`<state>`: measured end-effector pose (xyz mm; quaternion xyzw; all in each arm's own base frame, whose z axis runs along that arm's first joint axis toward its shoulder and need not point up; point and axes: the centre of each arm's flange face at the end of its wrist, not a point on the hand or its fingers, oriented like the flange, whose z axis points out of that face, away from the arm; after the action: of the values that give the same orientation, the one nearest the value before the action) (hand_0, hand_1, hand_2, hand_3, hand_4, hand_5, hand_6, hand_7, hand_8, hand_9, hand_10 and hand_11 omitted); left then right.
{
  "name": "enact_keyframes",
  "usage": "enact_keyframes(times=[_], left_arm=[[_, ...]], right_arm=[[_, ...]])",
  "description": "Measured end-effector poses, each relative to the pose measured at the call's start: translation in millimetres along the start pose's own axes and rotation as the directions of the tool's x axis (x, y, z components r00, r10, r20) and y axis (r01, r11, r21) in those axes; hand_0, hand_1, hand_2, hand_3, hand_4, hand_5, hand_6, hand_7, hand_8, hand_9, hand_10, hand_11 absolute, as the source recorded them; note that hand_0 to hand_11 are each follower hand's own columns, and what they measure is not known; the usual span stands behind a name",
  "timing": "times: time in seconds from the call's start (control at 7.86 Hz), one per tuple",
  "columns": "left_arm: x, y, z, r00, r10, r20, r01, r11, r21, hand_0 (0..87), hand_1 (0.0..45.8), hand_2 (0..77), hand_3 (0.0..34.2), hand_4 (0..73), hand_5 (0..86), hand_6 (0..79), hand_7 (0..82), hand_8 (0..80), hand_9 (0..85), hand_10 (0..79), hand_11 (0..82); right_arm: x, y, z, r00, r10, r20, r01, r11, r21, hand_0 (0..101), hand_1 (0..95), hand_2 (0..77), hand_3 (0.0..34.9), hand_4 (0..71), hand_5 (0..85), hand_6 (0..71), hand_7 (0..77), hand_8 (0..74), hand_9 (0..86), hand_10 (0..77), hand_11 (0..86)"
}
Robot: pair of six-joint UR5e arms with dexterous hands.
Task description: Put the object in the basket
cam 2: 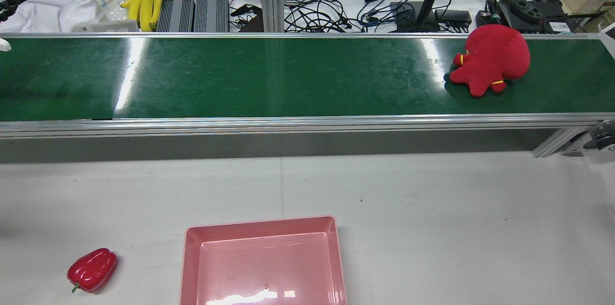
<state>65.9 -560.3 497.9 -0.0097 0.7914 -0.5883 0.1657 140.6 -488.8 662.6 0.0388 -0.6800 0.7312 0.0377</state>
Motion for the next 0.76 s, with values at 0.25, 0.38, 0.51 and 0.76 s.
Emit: enact_keyframes(times=[0.25, 0.38, 0.51, 0.76], left_arm=[[4, 1, -4, 1.000, 0.001, -0.005, -0.001, 1.000, 0.002, 62.8, 21.8, 0.5, 0.0, 7.6, 15.3, 1.6, 1.6, 6.5, 10.9, 0.0, 0.5], [6, 1, -6, 1.000, 0.003, -0.010, -0.002, 1.000, 0.002, 62.9, 21.3, 0.5, 0.0, 7.6, 15.8, 1.6, 1.6, 6.0, 10.9, 0.0, 0.5], [9, 2, -6, 1.000, 0.003, -0.014, -0.003, 1.000, 0.001, 62.9, 21.3, 0.5, 0.0, 7.6, 15.8, 1.6, 1.6, 6.0, 10.9, 0.0, 0.5], [14, 1, -9, 1.000, 0.006, -0.023, -0.006, 1.000, 0.003, 62.8, 21.3, 0.5, 0.0, 8.2, 16.4, 1.6, 1.6, 6.5, 11.4, 0.0, 0.5]], right_arm=[[0, 0, 0.0, 1.000, 0.000, 0.000, 0.000, 1.000, 0.000, 0, 0.0, 0.5, 0.0, 0.0, 0.0, 0.0, 0.5, 0.0, 0.0, 0.0, 0.0], [0, 0, 0.0, 1.000, 0.000, 0.000, 0.000, 1.000, 0.000, 0, 0.0, 0.5, 0.0, 0.0, 0.0, 0.0, 0.5, 0.0, 0.0, 0.0, 0.0], [0, 0, 0.0, 1.000, 0.000, 0.000, 0.000, 1.000, 0.000, 0, 0.0, 0.5, 0.0, 0.0, 0.0, 0.0, 0.5, 0.0, 0.0, 0.0, 0.0], [0, 0, 0.0, 1.000, 0.000, 0.000, 0.000, 1.000, 0.000, 0, 0.0, 1.1, 0.0, 0.0, 0.0, 0.0, 0.5, 0.0, 0.0, 0.0, 0.0]])
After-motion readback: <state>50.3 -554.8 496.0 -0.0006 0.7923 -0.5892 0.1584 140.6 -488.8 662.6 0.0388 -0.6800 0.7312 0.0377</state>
